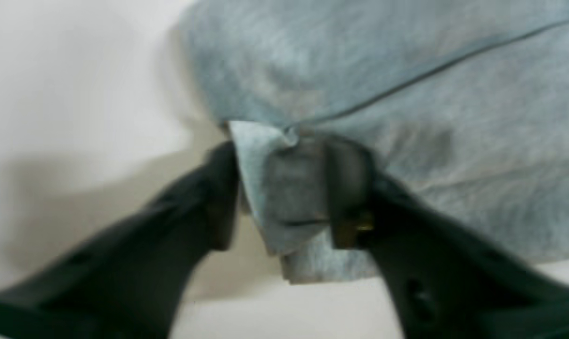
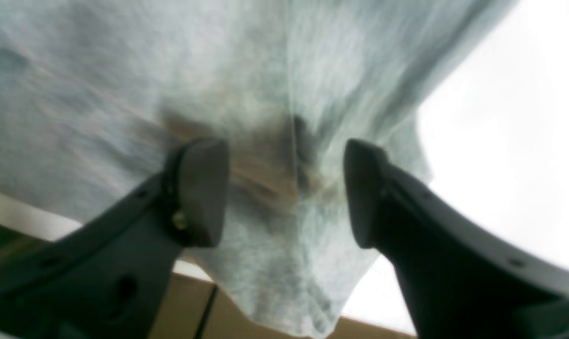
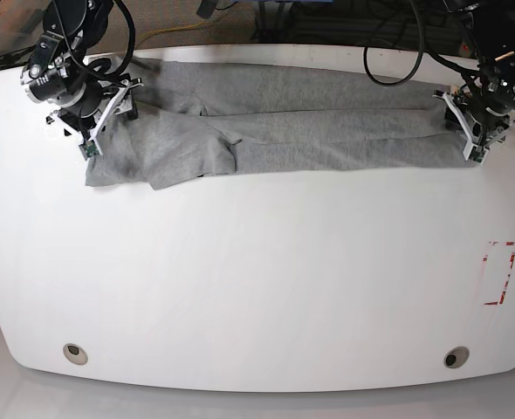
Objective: Fold the T-shirt properly
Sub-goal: 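Lift the hem with both grippers and fold it over toward the collar, then lay the folded hem down and open both grippers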
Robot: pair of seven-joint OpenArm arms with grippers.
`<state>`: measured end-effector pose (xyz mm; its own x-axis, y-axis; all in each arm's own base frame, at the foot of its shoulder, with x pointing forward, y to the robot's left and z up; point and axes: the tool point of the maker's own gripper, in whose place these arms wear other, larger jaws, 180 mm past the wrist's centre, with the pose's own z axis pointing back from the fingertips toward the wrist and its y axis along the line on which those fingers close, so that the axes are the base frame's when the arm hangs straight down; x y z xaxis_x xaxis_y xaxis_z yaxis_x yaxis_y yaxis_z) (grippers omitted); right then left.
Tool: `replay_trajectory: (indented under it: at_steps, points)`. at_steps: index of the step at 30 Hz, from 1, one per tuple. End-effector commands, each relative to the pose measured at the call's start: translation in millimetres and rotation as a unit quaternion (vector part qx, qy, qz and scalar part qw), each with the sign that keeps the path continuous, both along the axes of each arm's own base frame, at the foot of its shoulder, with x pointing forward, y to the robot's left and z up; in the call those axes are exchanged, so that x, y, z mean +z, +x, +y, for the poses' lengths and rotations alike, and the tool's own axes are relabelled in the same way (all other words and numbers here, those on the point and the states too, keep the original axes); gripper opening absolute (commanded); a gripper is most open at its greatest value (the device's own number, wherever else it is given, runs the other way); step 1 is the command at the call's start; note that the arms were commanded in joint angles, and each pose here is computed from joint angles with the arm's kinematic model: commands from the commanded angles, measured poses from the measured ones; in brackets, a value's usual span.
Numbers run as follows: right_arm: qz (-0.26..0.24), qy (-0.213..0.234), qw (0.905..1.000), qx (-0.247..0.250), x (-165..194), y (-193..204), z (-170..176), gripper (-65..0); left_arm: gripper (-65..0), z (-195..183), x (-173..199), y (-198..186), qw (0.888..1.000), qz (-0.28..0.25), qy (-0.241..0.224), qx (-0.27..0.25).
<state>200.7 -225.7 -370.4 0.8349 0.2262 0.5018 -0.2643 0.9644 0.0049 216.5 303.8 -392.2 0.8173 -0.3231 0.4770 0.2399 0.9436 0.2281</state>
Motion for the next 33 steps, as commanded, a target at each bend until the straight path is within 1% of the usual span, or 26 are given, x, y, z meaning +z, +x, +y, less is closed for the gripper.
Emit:
replay_trajectory:
  at_steps: [1, 5, 8, 11, 13, 17, 22, 26, 28, 30, 33]
  points:
    - [-0.032, 0.005, 0.9995, -0.004, 15.7, 7.3, -5.2, -26.0, -31.7, 5.3, 19.0, 9.0, 0.999, -0.027, 0.017, -0.005]
    - [-0.061, 0.037, 0.9974, 0.007, 28.3, 18.1, -0.1, -26.3, -31.7, 0.1, 40.1, 19.0, 0.998, -0.058, 0.031, -0.017]
    - [-0.071, 0.072, 0.9949, 0.009, 29.1, 24.9, 8.4, -26.3, -31.7, -5.2, 50.9, 24.2, 0.996, -0.074, 0.037, -0.025]
    - [-0.069, 0.093, 0.9933, 0.009, 22.9, 33.7, 12.9, -26.3, -31.7, -17.5, 48.9, 32.7, 0.996, -0.080, 0.025, -0.032]
    - [-0.060, 0.104, 0.9928, 0.010, 13.9, 40.5, 17.0, -26.5, -31.8, -24.6, 38.1, 33.1, 0.997, -0.068, 0.013, -0.037]
    - [-0.056, 0.095, 0.9939, -0.003, 2.0, 57.3, 9.2, -26.5, -31.8, -34.1, 8.7, 26.1, 0.999, -0.028, -0.013, -0.043]
    - [-0.049, 0.081, 0.9949, -0.034, -20.4, 76.3, -9.5, -26.5, -31.9, -34.3, -19.7, 14.8, 0.999, 0.010, -0.037, -0.031]
    - [-0.050, 0.074, 0.9948, -0.049, -29.5, 91.3, -27.7, -26.5, -31.9, -34.0, -30.1, 24.2, 0.998, 0.008, -0.059, -0.022]
    - [-0.047, 0.080, 0.9940, -0.057, -37.0, 94.6, -33.5, -26.5, -31.9, -34.3, -34.5, 27.6, 0.998, 0.007, -0.068, -0.018]
    - [-0.055, 0.092, 0.9921, -0.066, -41.1, 104.6, -37.3, -26.5, -31.9, -34.8, -39.1, 30.5, 0.997, 0.008, -0.077, -0.014]
    - [-0.061, 0.097, 0.9903, -0.078, -42.0, 115.8, -53.6, -26.5, -31.9, -35.8, -33.0, 46.3, 0.997, -0.006, -0.081, -0.013]
